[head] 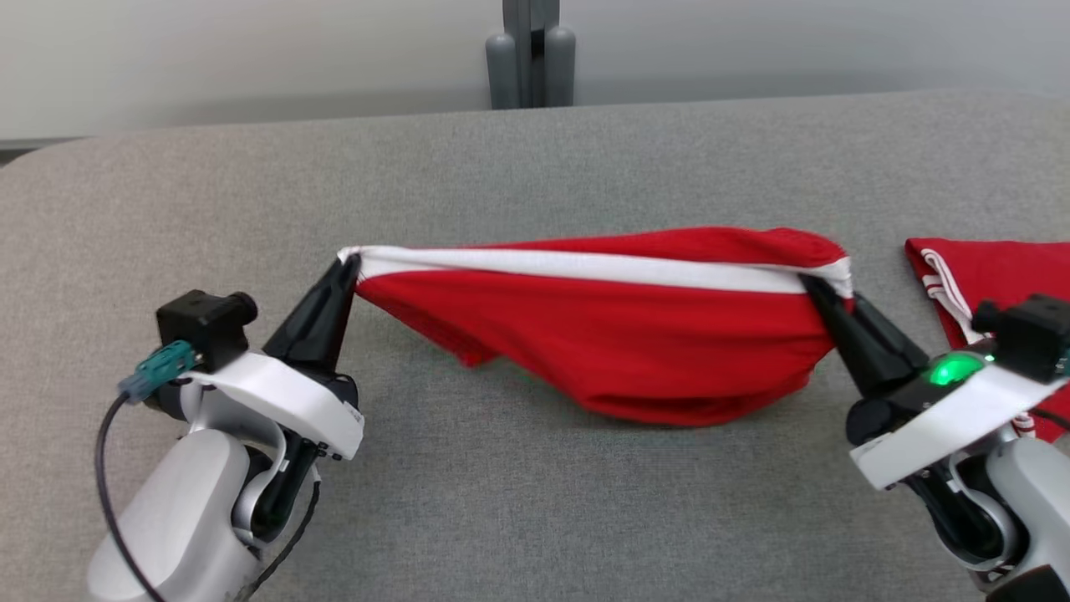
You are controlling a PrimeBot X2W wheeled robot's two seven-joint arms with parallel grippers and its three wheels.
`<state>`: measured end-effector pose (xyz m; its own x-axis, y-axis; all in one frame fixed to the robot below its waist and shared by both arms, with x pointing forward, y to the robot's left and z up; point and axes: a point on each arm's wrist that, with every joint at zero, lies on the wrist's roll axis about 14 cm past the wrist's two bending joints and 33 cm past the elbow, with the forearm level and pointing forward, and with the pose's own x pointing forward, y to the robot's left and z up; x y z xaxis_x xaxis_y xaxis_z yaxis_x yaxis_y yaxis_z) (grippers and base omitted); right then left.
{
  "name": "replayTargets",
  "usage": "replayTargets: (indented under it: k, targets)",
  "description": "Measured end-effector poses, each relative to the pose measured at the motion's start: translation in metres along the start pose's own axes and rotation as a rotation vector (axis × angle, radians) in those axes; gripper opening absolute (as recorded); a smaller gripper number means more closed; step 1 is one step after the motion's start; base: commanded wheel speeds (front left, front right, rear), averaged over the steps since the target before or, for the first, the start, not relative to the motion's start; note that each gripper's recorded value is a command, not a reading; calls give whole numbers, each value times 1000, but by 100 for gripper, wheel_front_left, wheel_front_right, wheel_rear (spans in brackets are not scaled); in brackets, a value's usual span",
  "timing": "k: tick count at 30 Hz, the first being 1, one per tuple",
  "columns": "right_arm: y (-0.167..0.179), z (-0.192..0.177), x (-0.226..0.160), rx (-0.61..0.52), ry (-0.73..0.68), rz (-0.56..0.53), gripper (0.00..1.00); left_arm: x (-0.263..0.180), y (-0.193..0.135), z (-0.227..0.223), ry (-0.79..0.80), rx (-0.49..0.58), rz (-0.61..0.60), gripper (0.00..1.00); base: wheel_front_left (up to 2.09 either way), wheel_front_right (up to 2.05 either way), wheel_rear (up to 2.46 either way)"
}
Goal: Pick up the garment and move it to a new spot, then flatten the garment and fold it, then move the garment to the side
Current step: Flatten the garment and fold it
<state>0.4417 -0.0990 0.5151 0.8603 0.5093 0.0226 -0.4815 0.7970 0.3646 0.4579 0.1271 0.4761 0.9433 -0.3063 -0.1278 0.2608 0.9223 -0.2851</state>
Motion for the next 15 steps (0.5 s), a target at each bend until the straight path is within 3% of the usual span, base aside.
replayTargets:
  k: [5, 8, 15]
  targets:
    - [7, 50, -10, -14, -154, 10, 0, -12, -18, 57, -176, 63, -32, 0, 0, 0, 0]
    - [17, 115, -24, -78, -353, 20, 0, -34, -45, 123, -371, 146, -78, 0, 0, 0, 0]
    - [35, 163, -45, -87, -486, 17, 0, -73, -85, 191, -582, 226, -139, 0, 0, 0, 0]
